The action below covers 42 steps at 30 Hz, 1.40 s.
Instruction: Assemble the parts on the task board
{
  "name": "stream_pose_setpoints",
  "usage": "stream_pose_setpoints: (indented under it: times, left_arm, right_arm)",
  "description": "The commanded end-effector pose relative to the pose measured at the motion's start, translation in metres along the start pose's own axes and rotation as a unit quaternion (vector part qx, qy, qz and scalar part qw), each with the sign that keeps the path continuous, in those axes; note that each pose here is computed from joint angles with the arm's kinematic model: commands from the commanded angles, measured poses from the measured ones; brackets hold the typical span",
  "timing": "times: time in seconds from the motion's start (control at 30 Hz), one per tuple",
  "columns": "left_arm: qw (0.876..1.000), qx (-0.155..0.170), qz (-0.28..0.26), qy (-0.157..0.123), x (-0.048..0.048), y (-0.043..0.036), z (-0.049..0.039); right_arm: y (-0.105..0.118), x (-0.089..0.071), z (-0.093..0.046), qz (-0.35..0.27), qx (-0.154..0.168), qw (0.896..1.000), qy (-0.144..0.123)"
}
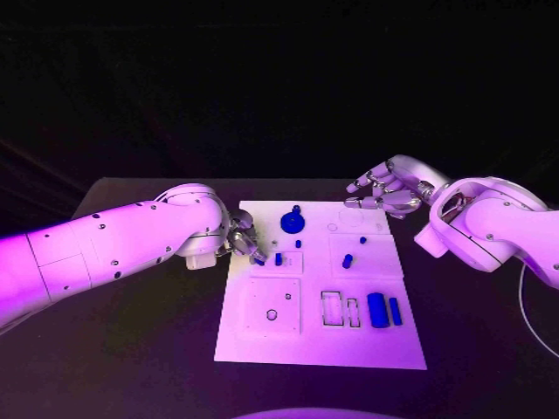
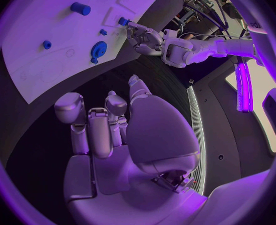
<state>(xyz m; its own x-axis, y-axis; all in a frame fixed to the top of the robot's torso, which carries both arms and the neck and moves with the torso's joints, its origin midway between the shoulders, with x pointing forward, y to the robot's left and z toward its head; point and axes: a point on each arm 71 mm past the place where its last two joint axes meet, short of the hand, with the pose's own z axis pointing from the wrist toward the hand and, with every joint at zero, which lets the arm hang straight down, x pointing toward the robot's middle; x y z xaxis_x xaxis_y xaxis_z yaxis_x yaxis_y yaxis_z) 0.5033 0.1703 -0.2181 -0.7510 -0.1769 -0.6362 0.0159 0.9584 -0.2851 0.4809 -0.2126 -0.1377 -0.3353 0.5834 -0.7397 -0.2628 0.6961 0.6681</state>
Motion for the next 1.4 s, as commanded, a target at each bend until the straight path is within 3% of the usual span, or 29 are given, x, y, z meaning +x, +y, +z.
stream_pose_setpoints:
  times: [0.03, 0.77, 1.4]
  left_arm:
    - [1.000, -0.006, 0.008, 0.009, 0.0043, 0.0010, 0.0019]
    - [0.999, -0.024, 0.011, 0.029, 0.0075, -0.0046, 0.0079]
    - [0.999, -0.033, 0.014, 0.012, 0.0038, -0.0021, 0.0096]
  right_arm:
    - [0.0009, 0.0014, 0.0000, -0.002, -0.005, 1.000, 0.006]
    - [0.0012, 0.0020, 0.0004, -0.002, -0.005, 1.000, 0.008]
    - [0.0018, 0.0033, 0.0007, -0.001, -0.007, 1.000, 0.013]
